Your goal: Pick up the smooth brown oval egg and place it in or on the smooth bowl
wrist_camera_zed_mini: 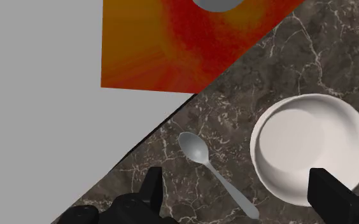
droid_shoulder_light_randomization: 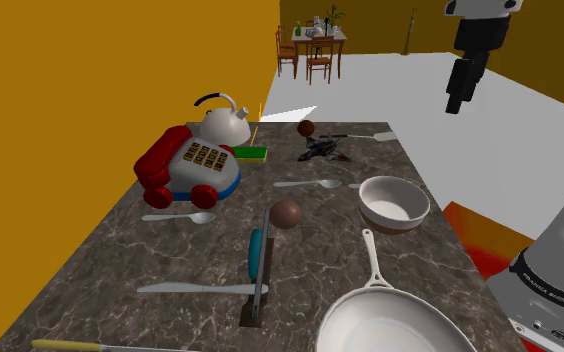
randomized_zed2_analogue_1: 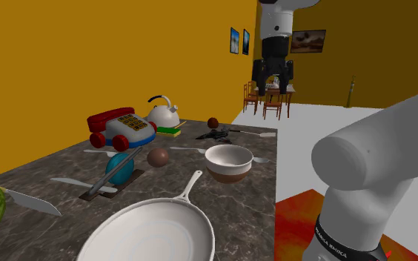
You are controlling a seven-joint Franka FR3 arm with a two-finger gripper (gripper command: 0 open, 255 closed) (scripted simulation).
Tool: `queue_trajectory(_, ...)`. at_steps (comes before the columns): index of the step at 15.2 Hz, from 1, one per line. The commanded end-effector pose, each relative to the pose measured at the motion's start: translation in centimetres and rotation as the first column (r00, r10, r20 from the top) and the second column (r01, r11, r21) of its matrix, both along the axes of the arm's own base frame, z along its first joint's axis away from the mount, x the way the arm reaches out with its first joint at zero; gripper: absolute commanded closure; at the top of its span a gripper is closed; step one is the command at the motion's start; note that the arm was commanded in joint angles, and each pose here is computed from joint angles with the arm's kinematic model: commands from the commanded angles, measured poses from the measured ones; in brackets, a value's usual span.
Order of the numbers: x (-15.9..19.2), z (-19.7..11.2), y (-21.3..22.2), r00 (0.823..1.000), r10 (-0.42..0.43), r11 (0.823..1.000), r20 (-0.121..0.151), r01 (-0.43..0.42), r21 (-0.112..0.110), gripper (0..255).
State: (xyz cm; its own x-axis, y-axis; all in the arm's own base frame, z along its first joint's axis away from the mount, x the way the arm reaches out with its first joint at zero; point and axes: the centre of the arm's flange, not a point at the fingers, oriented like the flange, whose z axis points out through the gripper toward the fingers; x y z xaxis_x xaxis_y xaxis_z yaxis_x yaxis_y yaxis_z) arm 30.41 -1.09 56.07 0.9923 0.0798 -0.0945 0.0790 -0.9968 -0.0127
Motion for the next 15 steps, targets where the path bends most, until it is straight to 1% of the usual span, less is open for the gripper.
queue_trajectory(1,0.0,0.0,0.0,1.000,0.000,1.000,0.000,0.000,0.000,0)
queue_trajectory(4,2.5,-2.4,1.5,0.999,0.035,0.998,-0.008,-0.035,0.050,0)
queue_trajectory(8,5.7,-5.5,3.7,0.996,0.083,0.990,-0.016,-0.080,0.118,0)
queue_trajectory(11,8.0,-7.7,5.6,0.993,0.118,0.979,-0.020,-0.113,0.168,0)
queue_trajectory(15,10.9,-10.6,8.5,0.986,0.166,0.959,-0.023,-0.156,0.235,0)
